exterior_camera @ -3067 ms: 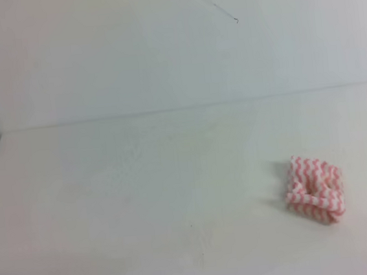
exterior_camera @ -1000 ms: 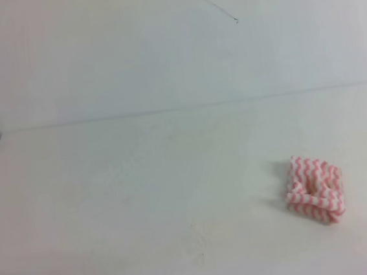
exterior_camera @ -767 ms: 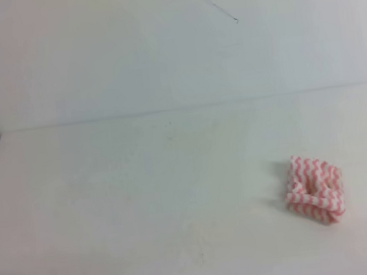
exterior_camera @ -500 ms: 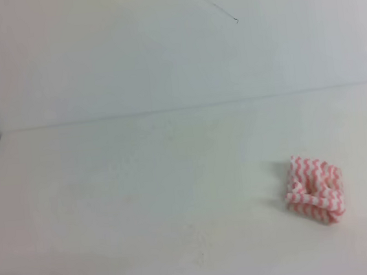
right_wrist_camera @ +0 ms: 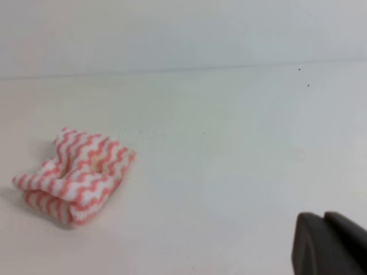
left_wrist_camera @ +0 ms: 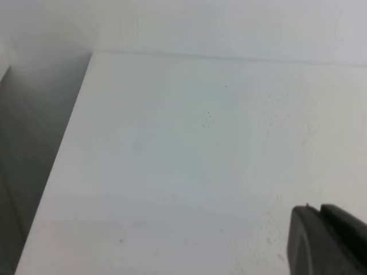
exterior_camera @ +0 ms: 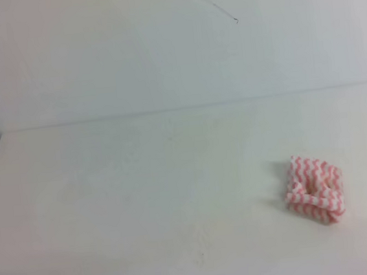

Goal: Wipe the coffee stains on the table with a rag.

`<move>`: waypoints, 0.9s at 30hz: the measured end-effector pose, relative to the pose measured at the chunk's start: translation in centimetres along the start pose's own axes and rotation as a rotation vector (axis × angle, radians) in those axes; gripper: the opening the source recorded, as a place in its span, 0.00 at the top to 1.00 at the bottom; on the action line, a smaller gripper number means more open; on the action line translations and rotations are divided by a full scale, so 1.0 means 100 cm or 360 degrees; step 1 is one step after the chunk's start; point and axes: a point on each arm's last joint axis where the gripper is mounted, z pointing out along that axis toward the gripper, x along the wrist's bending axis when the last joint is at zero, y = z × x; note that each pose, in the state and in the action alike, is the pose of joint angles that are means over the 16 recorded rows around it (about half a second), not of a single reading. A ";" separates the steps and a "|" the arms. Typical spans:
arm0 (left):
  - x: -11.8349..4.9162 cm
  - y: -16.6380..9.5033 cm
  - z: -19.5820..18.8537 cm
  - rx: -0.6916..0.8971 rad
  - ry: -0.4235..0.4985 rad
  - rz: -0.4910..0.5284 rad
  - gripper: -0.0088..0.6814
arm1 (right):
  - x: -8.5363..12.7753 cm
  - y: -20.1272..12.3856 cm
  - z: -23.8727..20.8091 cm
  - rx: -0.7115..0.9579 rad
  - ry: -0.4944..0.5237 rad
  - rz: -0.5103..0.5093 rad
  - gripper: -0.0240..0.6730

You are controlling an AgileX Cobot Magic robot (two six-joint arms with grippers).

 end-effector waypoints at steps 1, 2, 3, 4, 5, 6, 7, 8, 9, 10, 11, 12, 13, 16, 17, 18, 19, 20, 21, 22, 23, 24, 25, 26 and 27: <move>0.000 0.000 0.000 0.0000 0.0000 0.0000 0.99 | 0.000 0.000 0.000 0.0000 0.0000 0.0000 0.97; 0.000 0.000 0.000 0.0000 0.0000 0.0000 0.99 | 0.000 0.000 0.000 0.0000 0.0000 0.0000 0.97; 0.000 0.000 0.000 0.0000 0.0000 0.0000 0.99 | 0.000 0.000 0.000 -0.0001 0.0000 0.0000 0.97; 0.000 0.000 0.000 0.0000 0.0000 0.0000 0.99 | 0.000 0.001 0.000 -0.0002 0.0000 0.0000 0.97; 0.000 -0.001 0.000 0.0004 0.0001 0.0000 0.99 | 0.000 0.001 0.000 -0.0002 0.0000 0.0000 0.97; 0.000 -0.001 0.000 0.0004 0.0001 0.0000 0.99 | 0.000 0.000 0.000 -0.0001 0.0000 0.0000 0.97; 0.000 -0.001 0.000 0.0004 0.0001 0.0000 0.99 | 0.000 0.001 0.000 -0.0002 0.0000 0.0000 0.97; 0.000 -0.001 0.000 0.0004 0.0001 0.0000 0.99 | 0.000 0.001 0.000 -0.0005 0.0000 0.0000 0.97; 0.000 -0.001 0.000 0.0004 0.0001 0.0000 0.99 | 0.000 0.001 0.000 -0.0004 0.0000 0.0000 0.97; 0.000 -0.001 0.000 0.0004 0.0001 0.0000 0.99 | 0.000 0.001 0.000 -0.0005 0.0000 0.0000 0.97; 0.000 -0.001 0.000 0.0006 0.0001 0.0000 0.99 | 0.000 0.002 0.000 -0.0006 0.0000 0.0000 0.97; 0.000 0.000 0.000 0.0004 0.0000 0.0000 0.99 | 0.000 0.002 0.000 -0.0006 0.0000 0.0000 0.97; 0.000 0.000 0.000 0.0004 0.0000 0.0001 0.99 | 0.000 0.002 0.000 -0.0006 0.0000 -0.0001 0.97; 0.000 0.001 0.000 0.0005 0.0000 0.0001 0.99 | 0.000 0.003 0.000 -0.0005 0.0001 -0.0001 0.97; 0.000 0.001 0.000 0.0005 0.0000 0.0001 0.99 | 0.000 0.002 0.000 -0.0004 0.0001 -0.0001 0.97; 0.000 0.001 0.000 0.0005 0.0000 0.0001 0.99 | 0.000 0.002 0.000 -0.0004 0.0000 0.0000 0.97; 0.000 0.001 0.000 0.0003 0.0000 0.0001 0.99 | 0.000 0.002 0.000 -0.0004 0.0001 -0.0001 0.97; 0.000 0.001 0.000 0.0003 0.0000 0.0001 0.99 | 0.000 0.002 0.000 -0.0004 0.0000 0.0000 0.97; 0.000 0.001 0.000 0.0003 0.0000 0.0001 0.99 | 0.000 0.001 0.000 -0.0003 0.0000 0.0000 0.97; 0.000 0.001 0.000 0.0003 0.0000 0.0001 0.99 | 0.000 0.002 0.000 -0.0004 0.0000 0.0000 0.97; 0.000 0.001 0.000 0.0003 0.0000 0.0001 0.99 | 0.000 0.001 0.000 -0.0003 0.0000 0.0000 0.97; 0.000 0.001 0.000 0.0003 0.0000 0.0001 0.99 | 0.000 0.001 0.000 -0.0002 0.0000 0.0000 0.97; 0.000 0.002 0.000 0.0002 0.0000 0.0001 0.99 | 0.000 0.001 0.000 -0.0002 0.0000 0.0000 0.97; 0.000 0.002 0.000 0.0002 0.0000 0.0001 0.99 | 0.000 0.000 0.000 -0.0001 0.0000 0.0000 0.97; 0.000 0.002 0.000 0.0002 0.0000 0.0001 0.99 | 0.000 0.000 0.000 0.0000 0.0000 0.0000 0.97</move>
